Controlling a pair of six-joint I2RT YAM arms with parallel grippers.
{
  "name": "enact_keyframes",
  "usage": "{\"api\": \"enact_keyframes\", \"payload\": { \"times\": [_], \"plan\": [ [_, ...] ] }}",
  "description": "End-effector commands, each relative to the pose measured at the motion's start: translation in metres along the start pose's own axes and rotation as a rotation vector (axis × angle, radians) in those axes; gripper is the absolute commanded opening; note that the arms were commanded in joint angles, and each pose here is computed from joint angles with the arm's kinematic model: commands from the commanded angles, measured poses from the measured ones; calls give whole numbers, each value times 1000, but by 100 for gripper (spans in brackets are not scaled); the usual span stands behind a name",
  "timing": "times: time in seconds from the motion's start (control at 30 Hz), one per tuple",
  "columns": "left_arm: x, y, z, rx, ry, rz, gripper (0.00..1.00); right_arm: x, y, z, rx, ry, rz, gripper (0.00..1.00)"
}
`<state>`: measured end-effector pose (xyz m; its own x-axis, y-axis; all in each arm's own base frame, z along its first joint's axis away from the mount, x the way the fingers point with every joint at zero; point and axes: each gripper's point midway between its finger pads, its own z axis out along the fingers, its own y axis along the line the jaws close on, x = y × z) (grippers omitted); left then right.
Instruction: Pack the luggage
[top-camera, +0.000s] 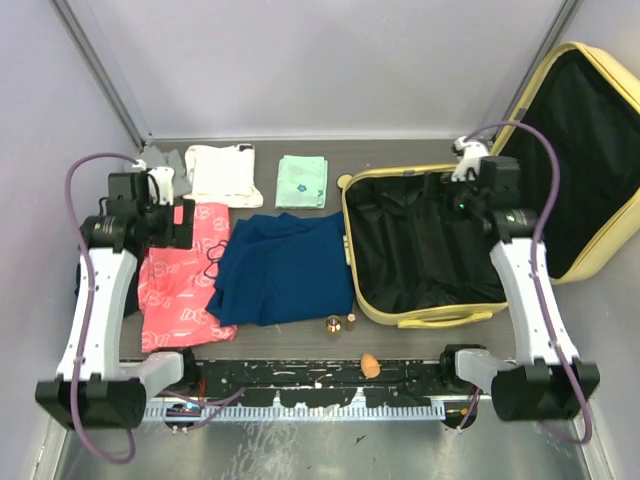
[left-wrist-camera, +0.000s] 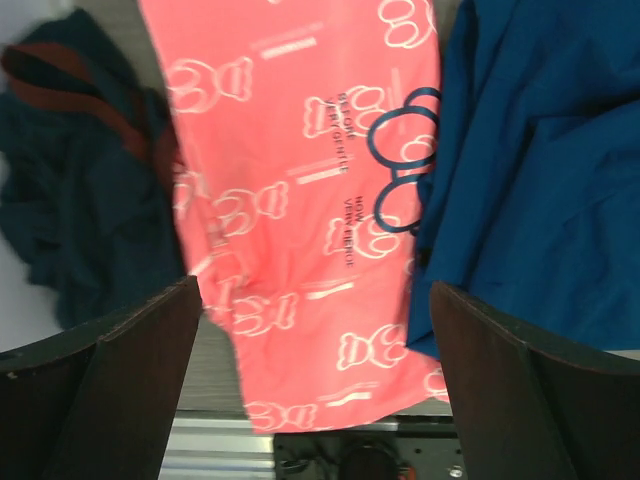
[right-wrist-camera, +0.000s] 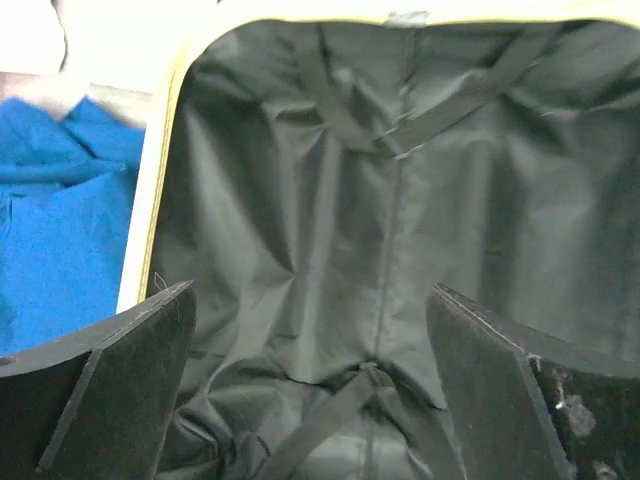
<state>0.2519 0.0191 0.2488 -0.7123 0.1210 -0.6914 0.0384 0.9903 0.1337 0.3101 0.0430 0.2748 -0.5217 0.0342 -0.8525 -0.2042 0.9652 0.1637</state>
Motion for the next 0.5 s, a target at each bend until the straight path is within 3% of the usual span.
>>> {"api": "enact_keyframes", "payload": {
  "times": [0.0,0.2,0.47],
  "plan": [
    [-17,-24,29,143,22,-140,98,-13,37,39,-148,16,35,100],
    [-4,-57,69,322,141,-238,98,23,92,79,-287,155,38,100],
    [4,-107,112,560,229,-272,98,49,155,79,-459,217,-42,100]
  ]
}}
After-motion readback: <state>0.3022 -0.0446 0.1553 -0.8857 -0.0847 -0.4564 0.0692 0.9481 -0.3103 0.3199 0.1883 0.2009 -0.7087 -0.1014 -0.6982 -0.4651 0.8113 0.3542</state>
